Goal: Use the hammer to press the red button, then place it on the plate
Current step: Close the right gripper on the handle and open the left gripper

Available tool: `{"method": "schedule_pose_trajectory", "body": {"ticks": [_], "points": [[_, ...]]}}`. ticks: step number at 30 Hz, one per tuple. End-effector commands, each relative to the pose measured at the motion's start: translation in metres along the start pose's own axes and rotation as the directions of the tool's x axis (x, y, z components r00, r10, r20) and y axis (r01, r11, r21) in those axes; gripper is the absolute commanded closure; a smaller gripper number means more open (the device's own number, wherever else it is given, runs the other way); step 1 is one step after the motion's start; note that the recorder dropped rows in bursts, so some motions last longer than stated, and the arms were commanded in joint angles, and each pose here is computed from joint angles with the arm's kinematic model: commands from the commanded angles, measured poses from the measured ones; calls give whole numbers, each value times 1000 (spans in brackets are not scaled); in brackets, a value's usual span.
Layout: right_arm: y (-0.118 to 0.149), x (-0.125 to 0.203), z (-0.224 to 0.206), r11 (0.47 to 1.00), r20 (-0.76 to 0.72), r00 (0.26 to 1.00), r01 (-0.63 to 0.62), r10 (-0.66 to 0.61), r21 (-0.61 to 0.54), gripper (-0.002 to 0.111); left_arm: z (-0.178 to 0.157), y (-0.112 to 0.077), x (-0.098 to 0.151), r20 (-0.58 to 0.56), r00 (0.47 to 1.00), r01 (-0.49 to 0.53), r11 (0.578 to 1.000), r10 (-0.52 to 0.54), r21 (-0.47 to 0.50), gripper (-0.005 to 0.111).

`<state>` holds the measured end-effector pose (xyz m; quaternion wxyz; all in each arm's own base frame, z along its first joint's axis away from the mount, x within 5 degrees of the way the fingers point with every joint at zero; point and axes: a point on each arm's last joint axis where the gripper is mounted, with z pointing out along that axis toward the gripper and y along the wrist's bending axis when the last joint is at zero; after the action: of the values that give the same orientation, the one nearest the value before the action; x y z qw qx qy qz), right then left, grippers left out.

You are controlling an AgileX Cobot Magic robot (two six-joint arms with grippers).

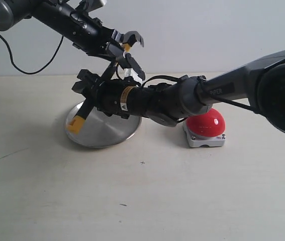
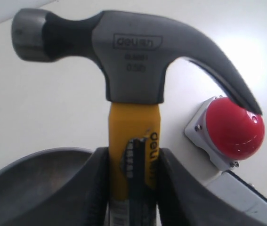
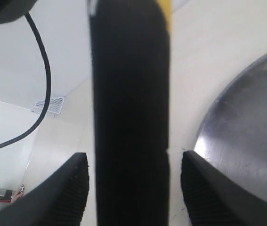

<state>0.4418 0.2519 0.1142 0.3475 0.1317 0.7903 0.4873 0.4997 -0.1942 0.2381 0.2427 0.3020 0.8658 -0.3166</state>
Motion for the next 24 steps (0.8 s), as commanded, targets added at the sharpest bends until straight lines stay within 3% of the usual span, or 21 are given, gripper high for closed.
{"method": "schedule_pose_trajectory", "body": {"ticks": [1,12,24], "points": [[1,-3,1,999,4,1000,22,-22,38,53,-10,-12,-10,50,999,-12,1000,12,2,107],[0,-4,1,998,7,1000,22,-23,57,55,-9,-12,-9,36,999,-8,1000,9,-6,107],[3,-7,2,998,13,999,32,-33,53,66,-8,-14,-8,20,1000,15,1000,-15,4,107]]}}
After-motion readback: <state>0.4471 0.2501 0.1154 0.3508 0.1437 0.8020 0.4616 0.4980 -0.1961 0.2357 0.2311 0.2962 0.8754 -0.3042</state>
